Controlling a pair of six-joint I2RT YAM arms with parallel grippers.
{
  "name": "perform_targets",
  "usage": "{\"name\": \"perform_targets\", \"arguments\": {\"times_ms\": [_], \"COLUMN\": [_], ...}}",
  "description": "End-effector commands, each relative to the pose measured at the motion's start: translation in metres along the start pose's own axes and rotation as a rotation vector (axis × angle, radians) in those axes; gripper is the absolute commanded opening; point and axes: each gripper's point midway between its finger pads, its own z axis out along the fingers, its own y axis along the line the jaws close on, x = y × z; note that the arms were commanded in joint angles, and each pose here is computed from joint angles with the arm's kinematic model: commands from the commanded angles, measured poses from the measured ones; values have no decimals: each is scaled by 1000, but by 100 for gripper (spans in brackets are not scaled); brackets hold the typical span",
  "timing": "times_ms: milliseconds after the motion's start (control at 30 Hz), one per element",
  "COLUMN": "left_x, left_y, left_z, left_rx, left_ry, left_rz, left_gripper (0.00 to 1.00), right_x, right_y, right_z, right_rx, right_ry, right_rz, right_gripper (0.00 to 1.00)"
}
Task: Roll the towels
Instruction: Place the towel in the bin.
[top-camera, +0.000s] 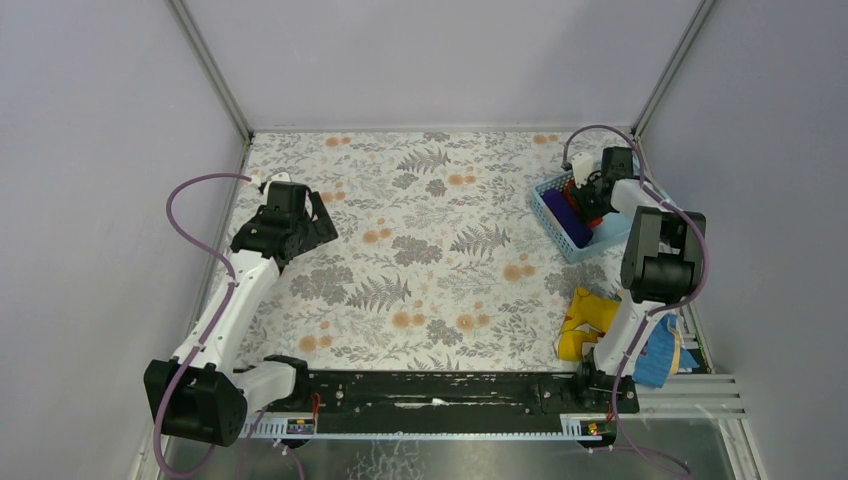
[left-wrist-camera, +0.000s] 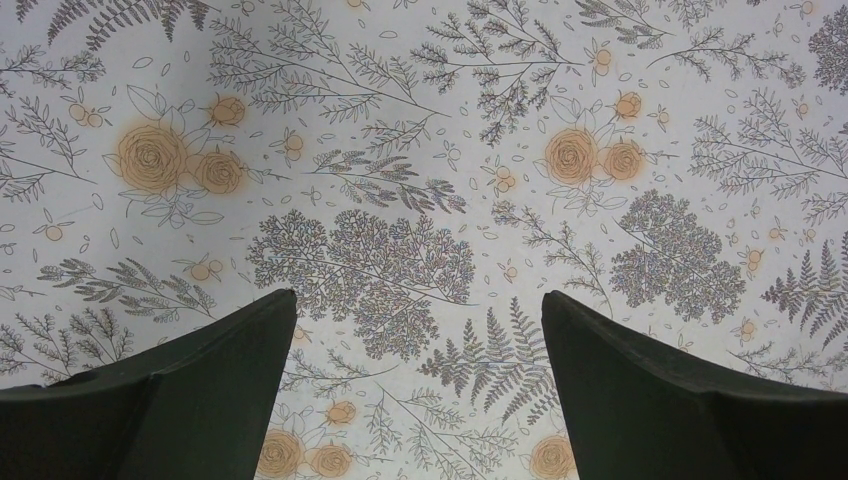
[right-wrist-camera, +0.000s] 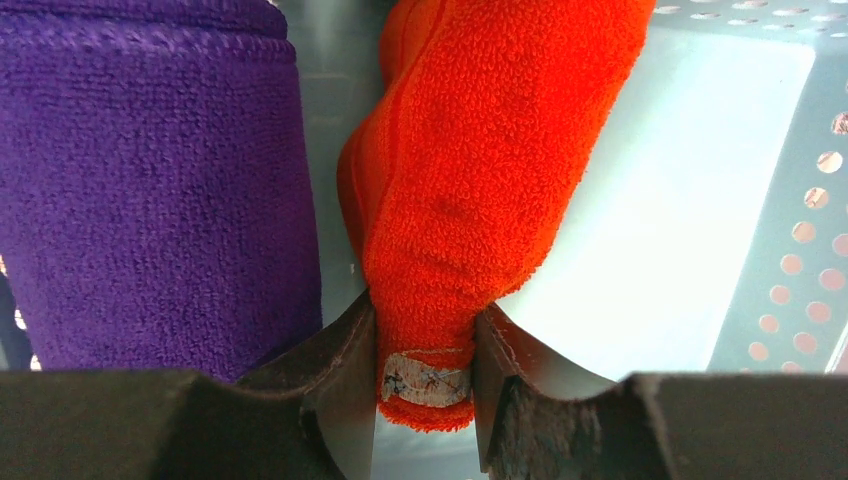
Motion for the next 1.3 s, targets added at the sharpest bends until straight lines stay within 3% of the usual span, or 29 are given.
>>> {"name": "perform_targets", "arguments": {"times_ms": [0, 500, 700, 933, 1267], "left_x": [-6, -5, -5, -5, -7], "left_y": [1, -1, 0, 1, 2], "left_z": [-1, 2, 2, 3, 0], "left_rx": [-9, -4, -5, -13, -12], "left_ry": [-39, -28, -30, -30, -40], "left_rz": [5, 6, 8, 8, 4], "left_gripper": [93, 93, 93, 93, 93], "right_x": [4, 9, 14, 8, -29], "right_y": [47, 46, 61, 56, 39], "right_z": [13, -16, -5, -7, -45], "right_rx": [-224, -216, -295, -274, -228], "right_ry": [-7, -38, -32, -47, -131], "right_rz": [-13, -209, -197, -187, -200], "right_gripper": [0, 0, 6, 31, 58]}}
